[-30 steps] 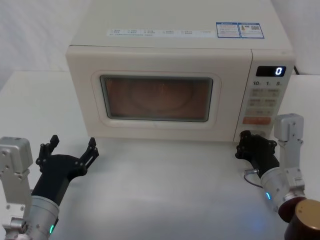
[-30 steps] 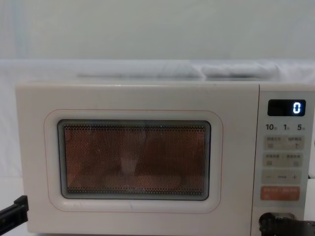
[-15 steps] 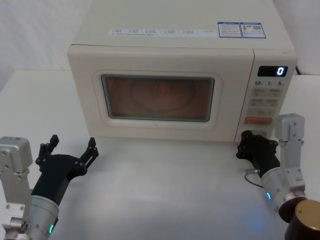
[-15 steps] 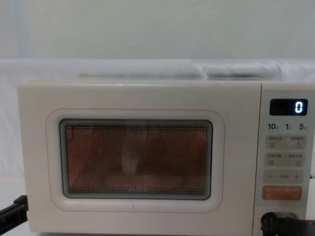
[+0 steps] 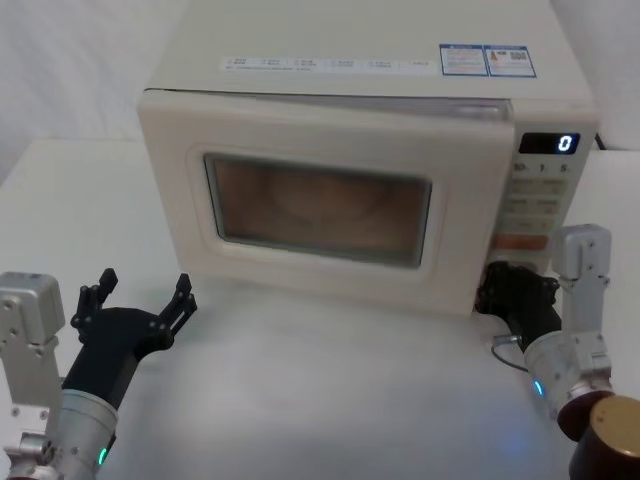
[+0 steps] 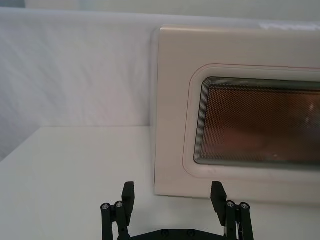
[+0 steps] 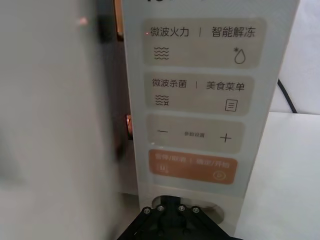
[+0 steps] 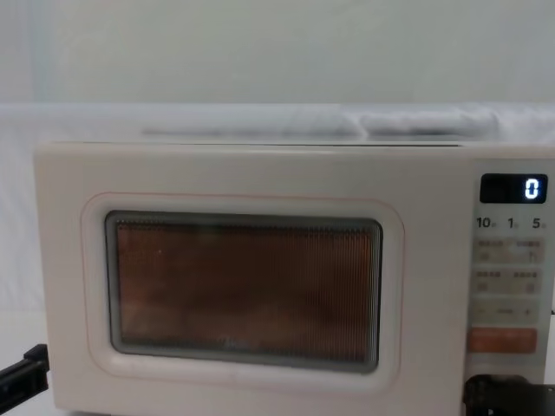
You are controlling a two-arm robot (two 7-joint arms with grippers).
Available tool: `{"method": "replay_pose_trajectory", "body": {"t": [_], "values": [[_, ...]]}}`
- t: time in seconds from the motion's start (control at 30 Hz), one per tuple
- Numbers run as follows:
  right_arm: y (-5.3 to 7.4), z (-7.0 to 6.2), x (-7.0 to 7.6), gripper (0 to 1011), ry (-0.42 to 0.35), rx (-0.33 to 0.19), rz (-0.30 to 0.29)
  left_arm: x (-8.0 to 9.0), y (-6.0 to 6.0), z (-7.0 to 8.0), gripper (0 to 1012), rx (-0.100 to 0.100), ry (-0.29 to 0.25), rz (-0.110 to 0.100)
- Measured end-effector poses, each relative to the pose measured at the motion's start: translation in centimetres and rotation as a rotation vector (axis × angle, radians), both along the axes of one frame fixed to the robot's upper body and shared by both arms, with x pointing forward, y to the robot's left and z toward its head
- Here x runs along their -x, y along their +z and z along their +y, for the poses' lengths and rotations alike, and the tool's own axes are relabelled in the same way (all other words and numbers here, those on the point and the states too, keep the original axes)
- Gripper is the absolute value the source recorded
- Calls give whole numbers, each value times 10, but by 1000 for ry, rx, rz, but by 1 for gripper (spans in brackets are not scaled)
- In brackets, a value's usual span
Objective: Press the button to open the microwave door with one hand; close the microwave door with the other hand.
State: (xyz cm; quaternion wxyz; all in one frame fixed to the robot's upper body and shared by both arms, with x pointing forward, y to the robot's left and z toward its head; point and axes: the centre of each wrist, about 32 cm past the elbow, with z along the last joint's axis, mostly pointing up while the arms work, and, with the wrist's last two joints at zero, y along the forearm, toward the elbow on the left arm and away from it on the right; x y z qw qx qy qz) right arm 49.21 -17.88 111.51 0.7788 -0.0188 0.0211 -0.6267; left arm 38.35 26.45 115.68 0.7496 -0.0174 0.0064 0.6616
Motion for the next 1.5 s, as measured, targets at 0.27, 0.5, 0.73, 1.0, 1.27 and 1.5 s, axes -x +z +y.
{"method": "replay_pose_trajectory", "body": {"t": [0.27, 0.5, 0.73, 1.0, 1.27, 1.5], "values": [[0, 1, -1, 0, 1, 1, -1, 0, 0, 0, 1001, 0, 0, 0], [0, -1, 0, 0, 1, 0, -3, 0, 0, 0, 1001, 0, 0, 0], [1, -3, 3, 0, -3, 0, -7, 0, 0, 0, 1001, 0, 0, 0], [3, -6, 7, 0, -6, 2, 4, 0, 0, 0, 1001, 0, 0, 0], [5, -8, 11, 0, -6, 6, 22, 0, 0, 0, 1001, 0, 0, 0], [8, -9, 15, 0, -4, 13, 38, 0, 0, 0, 1001, 0, 0, 0]]}}
